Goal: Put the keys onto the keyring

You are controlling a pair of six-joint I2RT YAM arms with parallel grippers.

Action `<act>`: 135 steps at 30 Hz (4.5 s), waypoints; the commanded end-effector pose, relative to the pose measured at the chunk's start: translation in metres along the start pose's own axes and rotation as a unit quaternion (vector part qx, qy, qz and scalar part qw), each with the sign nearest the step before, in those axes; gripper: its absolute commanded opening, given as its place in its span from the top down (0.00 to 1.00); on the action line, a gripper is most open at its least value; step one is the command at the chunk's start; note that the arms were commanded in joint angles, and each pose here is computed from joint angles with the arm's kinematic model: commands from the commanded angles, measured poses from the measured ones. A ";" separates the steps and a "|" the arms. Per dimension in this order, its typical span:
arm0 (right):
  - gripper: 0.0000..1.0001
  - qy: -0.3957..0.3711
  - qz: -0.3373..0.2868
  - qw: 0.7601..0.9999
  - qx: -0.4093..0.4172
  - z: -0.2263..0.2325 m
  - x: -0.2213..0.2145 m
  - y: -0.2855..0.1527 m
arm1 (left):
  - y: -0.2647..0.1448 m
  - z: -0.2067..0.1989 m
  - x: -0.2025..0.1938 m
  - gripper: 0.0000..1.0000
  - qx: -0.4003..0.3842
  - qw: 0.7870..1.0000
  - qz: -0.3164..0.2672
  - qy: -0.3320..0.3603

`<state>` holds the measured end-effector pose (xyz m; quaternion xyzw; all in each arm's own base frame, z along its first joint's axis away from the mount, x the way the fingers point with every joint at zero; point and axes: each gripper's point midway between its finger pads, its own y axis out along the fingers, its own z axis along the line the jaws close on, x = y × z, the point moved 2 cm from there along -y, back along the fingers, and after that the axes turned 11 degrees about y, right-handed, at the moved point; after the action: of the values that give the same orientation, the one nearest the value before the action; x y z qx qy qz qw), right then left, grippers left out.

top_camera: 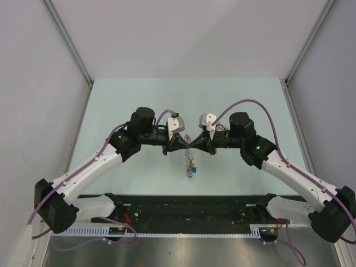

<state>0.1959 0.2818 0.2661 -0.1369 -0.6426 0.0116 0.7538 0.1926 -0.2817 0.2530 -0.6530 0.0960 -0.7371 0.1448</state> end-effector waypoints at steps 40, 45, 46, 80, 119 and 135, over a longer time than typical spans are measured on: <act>0.67 -0.061 -0.010 0.998 0.025 0.005 0.003 0.042 | -0.035 -0.005 -0.017 1.00 0.052 0.987 0.037 0.149; 0.68 -0.065 0.006 0.997 0.036 0.004 -0.007 0.048 | -0.036 -0.007 -0.016 0.99 0.050 0.987 0.034 0.150; 0.69 -0.064 0.009 0.997 0.040 0.005 -0.010 0.049 | -0.036 -0.007 -0.015 1.00 0.049 0.987 0.033 0.151; 1.00 -0.075 0.012 0.996 0.042 0.011 -0.012 0.049 | -0.043 -0.012 -0.007 0.75 0.063 0.987 0.000 0.146; 1.00 -0.075 -0.061 0.994 0.049 0.017 0.013 0.029 | -0.033 -0.007 -0.016 0.74 0.052 0.994 -0.062 0.078; 1.00 -0.074 -0.049 0.994 0.056 0.017 0.005 0.033 | -0.031 -0.008 -0.018 0.83 0.040 0.995 -0.058 0.072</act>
<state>0.1863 0.3127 0.2429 -0.0954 -0.6719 0.0377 0.7335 0.1818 -0.2435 0.2250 -0.6063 0.0476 -0.7811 0.1417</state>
